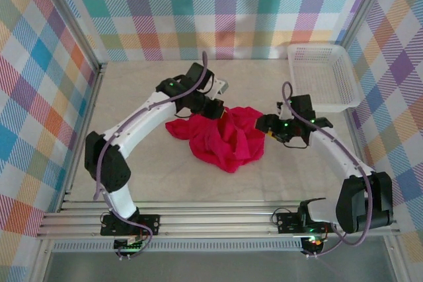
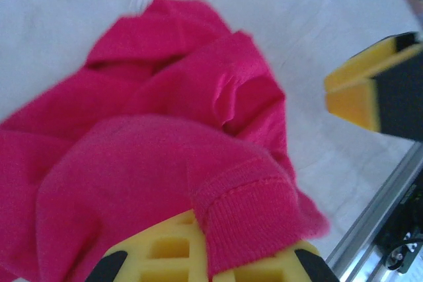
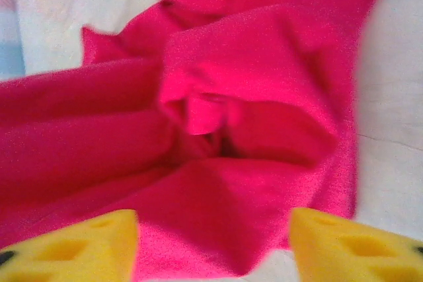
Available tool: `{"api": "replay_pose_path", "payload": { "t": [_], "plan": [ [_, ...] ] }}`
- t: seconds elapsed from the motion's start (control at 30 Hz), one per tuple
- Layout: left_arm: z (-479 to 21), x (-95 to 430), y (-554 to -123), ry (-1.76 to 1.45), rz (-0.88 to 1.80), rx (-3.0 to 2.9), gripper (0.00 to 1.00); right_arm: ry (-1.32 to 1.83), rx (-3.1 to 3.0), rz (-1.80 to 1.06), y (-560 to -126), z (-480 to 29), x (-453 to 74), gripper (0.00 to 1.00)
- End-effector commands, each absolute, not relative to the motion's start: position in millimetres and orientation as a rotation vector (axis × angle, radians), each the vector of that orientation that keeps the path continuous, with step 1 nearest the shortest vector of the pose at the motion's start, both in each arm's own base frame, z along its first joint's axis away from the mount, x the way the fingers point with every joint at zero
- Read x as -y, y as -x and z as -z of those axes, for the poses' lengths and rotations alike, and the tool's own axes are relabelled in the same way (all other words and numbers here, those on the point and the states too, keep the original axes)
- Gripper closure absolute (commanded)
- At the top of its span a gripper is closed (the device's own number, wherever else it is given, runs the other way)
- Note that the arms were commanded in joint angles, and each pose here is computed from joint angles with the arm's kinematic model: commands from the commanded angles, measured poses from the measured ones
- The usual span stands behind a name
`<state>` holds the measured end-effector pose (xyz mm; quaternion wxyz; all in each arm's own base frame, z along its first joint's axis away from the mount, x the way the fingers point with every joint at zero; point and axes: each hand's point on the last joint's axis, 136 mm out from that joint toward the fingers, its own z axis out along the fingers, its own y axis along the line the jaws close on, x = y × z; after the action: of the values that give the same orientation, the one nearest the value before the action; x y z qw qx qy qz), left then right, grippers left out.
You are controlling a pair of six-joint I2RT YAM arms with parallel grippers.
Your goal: Fold the inside-out t-shirt
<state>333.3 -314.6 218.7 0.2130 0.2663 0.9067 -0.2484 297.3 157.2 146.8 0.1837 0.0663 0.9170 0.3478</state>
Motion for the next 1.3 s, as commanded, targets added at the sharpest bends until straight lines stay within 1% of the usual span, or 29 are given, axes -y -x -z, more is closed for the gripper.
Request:
{"api": "replay_pose_path", "payload": {
  "t": [0.0, 0.1, 0.2, 0.3, 0.37, 0.4, 0.43, 0.5, 0.53, 0.57, 0.6, 0.63, 0.67, 0.7, 0.73, 0.77, 0.8, 0.87, 0.9, 0.93, 0.97, 1.03, 1.07, 1.1, 1.17, 1.27],
  "plan": [
    [-251, 320, -337, -0.689, 0.759, -2.446, 1.0, -0.013, -2.499, -1.102, -294, -166, -195, 0.26],
    [-249, 319, -342, -0.68, 0.732, -2.462, 1.0, 0.083, -2.491, -1.117, -293, -167, -218, 0.23],
    [-247, 319, -342, -0.682, 0.721, -2.482, 1.0, 0.094, -2.517, -1.085, -301, -156, -225, 0.22],
    [-249, 318, -343, -0.678, 0.711, -2.482, 1.0, 0.089, -2.534, -1.062, -313, -150, -231, 0.22],
    [-252, 318, -344, -0.672, 0.722, -2.473, 1.0, 0.095, -2.535, -1.045, -321, -150, -237, 0.25],
    [-254, 318, -344, -0.667, 0.725, -2.468, 1.0, 0.095, -2.53, -1.042, -326, -152, -240, 0.35],
    [-255, 317, -345, -0.66, 0.723, -2.466, 1.0, 0.079, -2.53, -1.033, -330, -153, -240, 0.55],
    [-255, 313, -348, -0.64, 0.713, -2.472, 1.0, 0.041, -2.539, -0.958, -335, -157, -232, 0.89],
    [-256, 309, -351, -0.622, 0.707, -2.479, 1.0, 0.018, -2.538, -0.906, -337, -160, -222, 1.0],
    [-256, 306, -353, -0.607, 0.703, -2.484, 0.98, -0.005, -2.535, -0.877, -336, -163, -213, 1.0],
    [-258, 303, -355, -0.59, 0.701, -2.488, 0.96, -0.041, -2.535, -0.85, -335, -167, -200, 1.0],
    [-260, 299, -358, -0.573, 0.699, -2.487, 0.91, -0.092, -2.53, -0.829, -333, -170, -182, 1.0],
    [-261, 296, -360, -0.559, 0.695, -2.486, 0.79, -0.136, -2.523, -0.816, -331, -171, -166, 1.0],
    [-263, 291, -363, -0.537, 0.675, -2.483, 0.76, -0.188, -2.515, -0.807, -328, -171, -147, 1.0],
    [-262, 286, -367, -0.509, 0.655, -2.484, 0.75, -0.229, -2.509, -0.802, -324, -170, -131, 1.0],
    [-260, 279, -372, -0.475, 0.635, -2.49, 0.71, -0.253, -2.509, -0.794, -321, -167, -120, 1.0],
    [-256, 270, -378, -0.421, 0.613, -2.501, 0.68, -0.286, -2.519, -0.771, -316, -160, -104, 0.98],
    [-246, 249, -388, -0.302, 0.605, -2.535, 0.67, -0.323, -2.556, -0.747, -308, -146, -90, 0.94],
    [-240, 239, -392, -0.242, 0.609, -2.551, 0.65, -0.35, -2.576, -0.735, -305, -139, -84, 0.89],
    [-232, 228, -395, -0.182, 0.613, -2.572, 0.65, -0.384, -2.602, -0.725, -302, -129, -79, 0.77],
    [-226, 217, -397, -0.129, 0.616, -2.586, 0.65, -0.427, -2.631, -0.715, -300, -119, -75, 0.67],
    [-207, 194, -397, -0.019, 0.601, -2.621, 0.64, -0.508, -2.693, -0.682, -297, -104, -69, 0.4],
    [-198, 183, -397, 0.03, 0.601, -2.632, 0.64, -0.522, -2.702, -0.682, -297, -103, -69, 0.36],
    [-188, 172, -395, 0.085, 0.606, -2.643, 0.64, -0.529, -2.697, -0.709, -298, -105, -72, 0.34],
    [-168, 150, -392, 0.188, 0.589, -2.665, 0.62, -0.513, -2.655, -0.79, -300, -117, -83, 0.33],
    [-141, 122, -388, 0.335, 0.566, -2.686, 0.59, -0.395, -2.624, -0.844, -301, -138, -111, 0.33]
  ]
}}
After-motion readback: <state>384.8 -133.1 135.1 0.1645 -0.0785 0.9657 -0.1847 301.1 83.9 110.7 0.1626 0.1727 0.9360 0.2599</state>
